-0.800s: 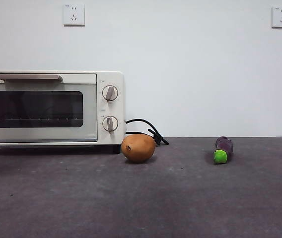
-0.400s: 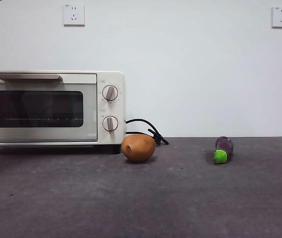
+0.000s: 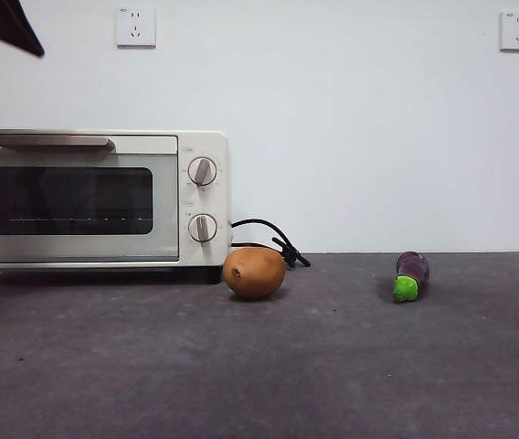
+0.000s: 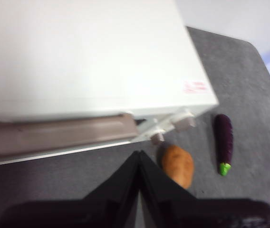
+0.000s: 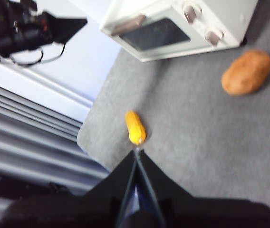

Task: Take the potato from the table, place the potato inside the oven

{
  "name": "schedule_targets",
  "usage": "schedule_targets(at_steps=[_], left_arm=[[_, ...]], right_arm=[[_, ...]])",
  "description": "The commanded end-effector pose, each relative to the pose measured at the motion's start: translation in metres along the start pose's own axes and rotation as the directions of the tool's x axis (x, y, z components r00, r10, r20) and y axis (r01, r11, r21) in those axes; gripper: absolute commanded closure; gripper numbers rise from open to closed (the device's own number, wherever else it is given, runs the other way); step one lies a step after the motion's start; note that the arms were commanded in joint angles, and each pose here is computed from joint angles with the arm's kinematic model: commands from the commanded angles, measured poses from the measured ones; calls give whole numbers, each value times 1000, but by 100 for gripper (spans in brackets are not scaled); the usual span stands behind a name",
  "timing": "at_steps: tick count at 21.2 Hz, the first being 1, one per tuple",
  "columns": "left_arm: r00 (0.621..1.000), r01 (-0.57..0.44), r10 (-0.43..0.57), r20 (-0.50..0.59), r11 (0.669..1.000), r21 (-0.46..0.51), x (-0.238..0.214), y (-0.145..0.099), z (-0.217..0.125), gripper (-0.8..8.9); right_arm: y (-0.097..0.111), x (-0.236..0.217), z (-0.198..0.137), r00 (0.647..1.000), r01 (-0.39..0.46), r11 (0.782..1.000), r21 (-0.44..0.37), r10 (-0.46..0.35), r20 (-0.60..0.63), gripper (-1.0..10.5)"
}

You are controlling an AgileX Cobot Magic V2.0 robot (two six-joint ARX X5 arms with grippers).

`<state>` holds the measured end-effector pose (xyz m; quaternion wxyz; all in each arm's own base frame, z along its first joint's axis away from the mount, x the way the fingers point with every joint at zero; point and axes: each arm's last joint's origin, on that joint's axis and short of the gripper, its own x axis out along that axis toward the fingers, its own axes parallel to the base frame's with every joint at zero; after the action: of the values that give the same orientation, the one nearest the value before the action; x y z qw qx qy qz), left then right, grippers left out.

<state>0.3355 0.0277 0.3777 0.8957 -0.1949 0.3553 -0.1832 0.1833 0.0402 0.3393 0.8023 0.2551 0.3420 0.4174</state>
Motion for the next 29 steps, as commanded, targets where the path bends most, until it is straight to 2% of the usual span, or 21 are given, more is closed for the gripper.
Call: schedule_targets(at_steps=[1,9,13,17,21,29], left_arm=[[1000,-11,10,-27,998,-61,14,14,4,818],[996,-50,41,-78,992,-115,43,42,3,819],[990,-130,123,-65,986,-109,53,52,4,819],[991,-133,132,-16,987,-95,54,52,9,819],[990,-142,142,-15,986,-90,54,53,9,819],[983,-177,171,-68,980,-93,64,61,4,819]], right_arm=[[0,0,-3,1000,13,999,-34,-14,-25,946],[-6,-1,-12,988,137,990,-38,-140,-73,946],[-6,-1,-12,987,140,990,-37,-142,-72,946],[-6,-1,-12,987,140,990,-30,-142,-71,946],[-6,-1,-12,987,141,990,-21,-142,-72,946],[-5,0,-12,987,139,990,-5,-139,-75,946]])
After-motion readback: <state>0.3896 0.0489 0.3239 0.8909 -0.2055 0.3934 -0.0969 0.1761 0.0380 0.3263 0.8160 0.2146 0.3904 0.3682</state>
